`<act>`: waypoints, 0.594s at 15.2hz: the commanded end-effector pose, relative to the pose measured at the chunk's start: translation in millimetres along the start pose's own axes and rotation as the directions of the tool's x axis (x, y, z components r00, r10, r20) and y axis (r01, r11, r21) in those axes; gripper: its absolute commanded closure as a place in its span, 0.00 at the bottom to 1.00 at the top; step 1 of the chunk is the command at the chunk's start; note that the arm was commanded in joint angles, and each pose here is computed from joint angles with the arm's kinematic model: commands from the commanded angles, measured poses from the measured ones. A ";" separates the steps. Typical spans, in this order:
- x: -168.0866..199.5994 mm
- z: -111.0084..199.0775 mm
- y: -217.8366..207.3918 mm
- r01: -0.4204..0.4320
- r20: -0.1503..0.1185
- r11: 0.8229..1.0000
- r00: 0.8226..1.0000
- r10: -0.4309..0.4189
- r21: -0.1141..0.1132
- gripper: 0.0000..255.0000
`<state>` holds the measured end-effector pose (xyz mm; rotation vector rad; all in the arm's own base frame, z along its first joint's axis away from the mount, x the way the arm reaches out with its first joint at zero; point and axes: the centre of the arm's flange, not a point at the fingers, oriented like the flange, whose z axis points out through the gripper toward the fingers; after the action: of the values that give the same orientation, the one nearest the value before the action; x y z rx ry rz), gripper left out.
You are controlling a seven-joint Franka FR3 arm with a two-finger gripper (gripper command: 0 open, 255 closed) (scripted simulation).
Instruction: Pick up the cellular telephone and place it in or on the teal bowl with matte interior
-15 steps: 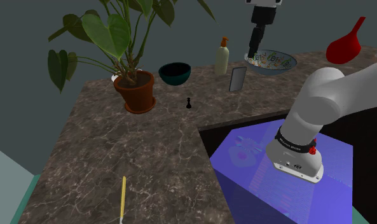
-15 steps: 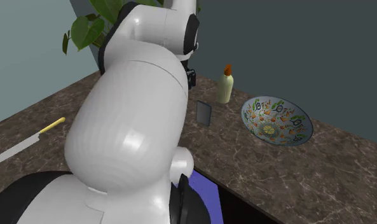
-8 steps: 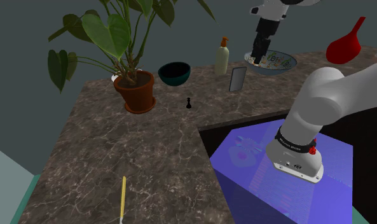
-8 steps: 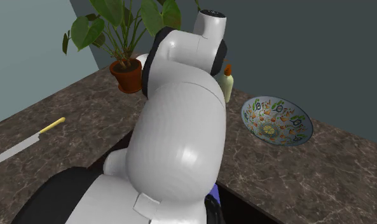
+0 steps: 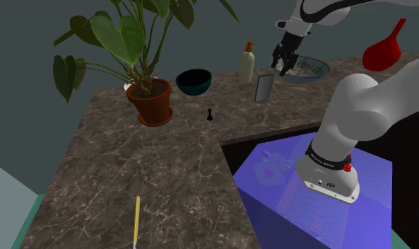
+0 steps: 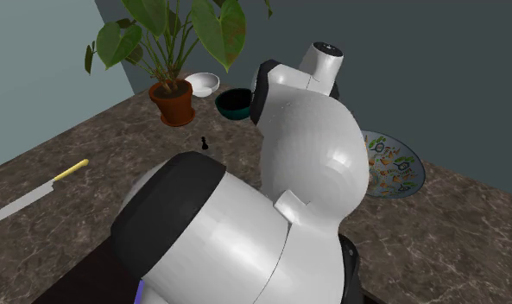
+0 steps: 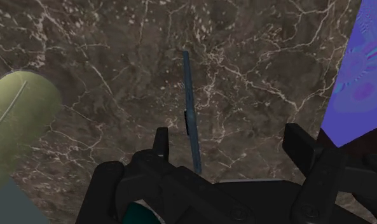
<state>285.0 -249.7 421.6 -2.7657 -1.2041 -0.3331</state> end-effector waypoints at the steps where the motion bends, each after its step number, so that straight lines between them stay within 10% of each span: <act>1: -8.7 10.5 25.2 0.086 -0.020 0.996 0.996 -0.087 -0.006 0.00; 9: -7.9 50.5 25.3 0.086 -0.020 0.996 0.996 -0.087 -0.006 0.00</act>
<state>305.6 -263.1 374.6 -2.7128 -1.3223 -0.3710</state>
